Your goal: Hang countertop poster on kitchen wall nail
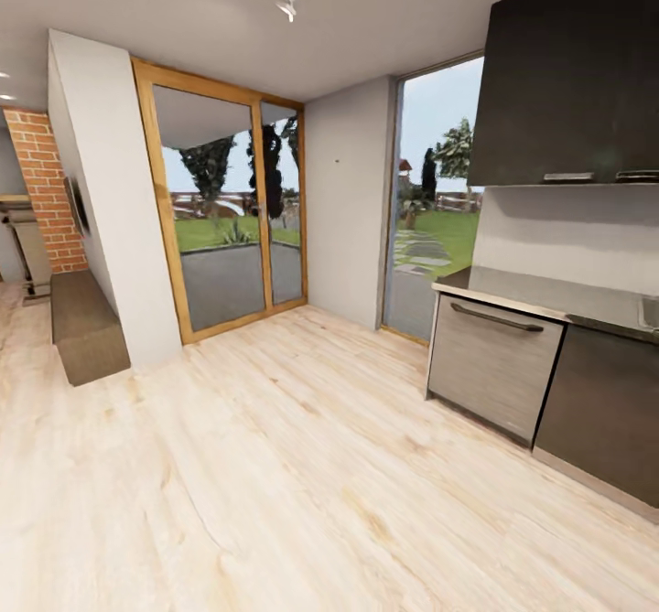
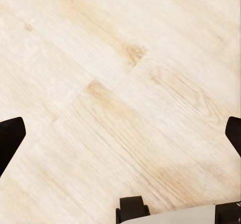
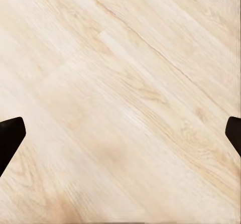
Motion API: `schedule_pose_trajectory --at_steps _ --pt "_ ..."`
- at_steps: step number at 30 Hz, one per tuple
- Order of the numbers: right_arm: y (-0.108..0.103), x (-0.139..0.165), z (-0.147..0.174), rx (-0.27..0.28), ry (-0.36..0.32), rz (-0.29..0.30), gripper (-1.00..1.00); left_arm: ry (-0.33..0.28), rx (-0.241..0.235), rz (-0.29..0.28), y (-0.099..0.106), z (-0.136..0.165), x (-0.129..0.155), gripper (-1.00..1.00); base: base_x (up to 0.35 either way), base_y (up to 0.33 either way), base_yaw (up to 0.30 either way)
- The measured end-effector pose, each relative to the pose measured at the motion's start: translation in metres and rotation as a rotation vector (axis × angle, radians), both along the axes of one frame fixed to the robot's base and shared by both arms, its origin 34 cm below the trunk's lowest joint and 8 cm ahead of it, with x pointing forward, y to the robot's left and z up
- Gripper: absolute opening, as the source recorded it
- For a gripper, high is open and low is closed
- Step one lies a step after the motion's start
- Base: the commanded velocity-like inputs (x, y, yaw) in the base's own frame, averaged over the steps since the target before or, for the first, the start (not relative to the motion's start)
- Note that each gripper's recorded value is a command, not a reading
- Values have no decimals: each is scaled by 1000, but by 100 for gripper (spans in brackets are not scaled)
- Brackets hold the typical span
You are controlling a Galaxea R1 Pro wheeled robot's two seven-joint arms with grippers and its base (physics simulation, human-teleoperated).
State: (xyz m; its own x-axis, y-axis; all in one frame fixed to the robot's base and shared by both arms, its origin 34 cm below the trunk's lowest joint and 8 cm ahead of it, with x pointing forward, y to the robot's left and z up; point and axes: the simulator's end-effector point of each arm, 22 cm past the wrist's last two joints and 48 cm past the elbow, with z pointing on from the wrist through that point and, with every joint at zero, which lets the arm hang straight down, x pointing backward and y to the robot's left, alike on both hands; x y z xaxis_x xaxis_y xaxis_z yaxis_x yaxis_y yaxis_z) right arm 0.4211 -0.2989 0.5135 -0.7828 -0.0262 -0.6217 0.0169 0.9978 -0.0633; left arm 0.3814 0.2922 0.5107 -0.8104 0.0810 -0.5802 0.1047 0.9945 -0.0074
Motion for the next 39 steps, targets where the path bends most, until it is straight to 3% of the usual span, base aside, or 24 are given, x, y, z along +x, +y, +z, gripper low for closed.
schedule_pose_trajectory --at_steps 22,39 --pt "1 1 1 -1 -2 11 100 -2 1 1 0 1 1 100 33 35 -62" --pt "2 2 2 1 -5 9 100 -5 1 1 0 1 2 100 208 73 -292"
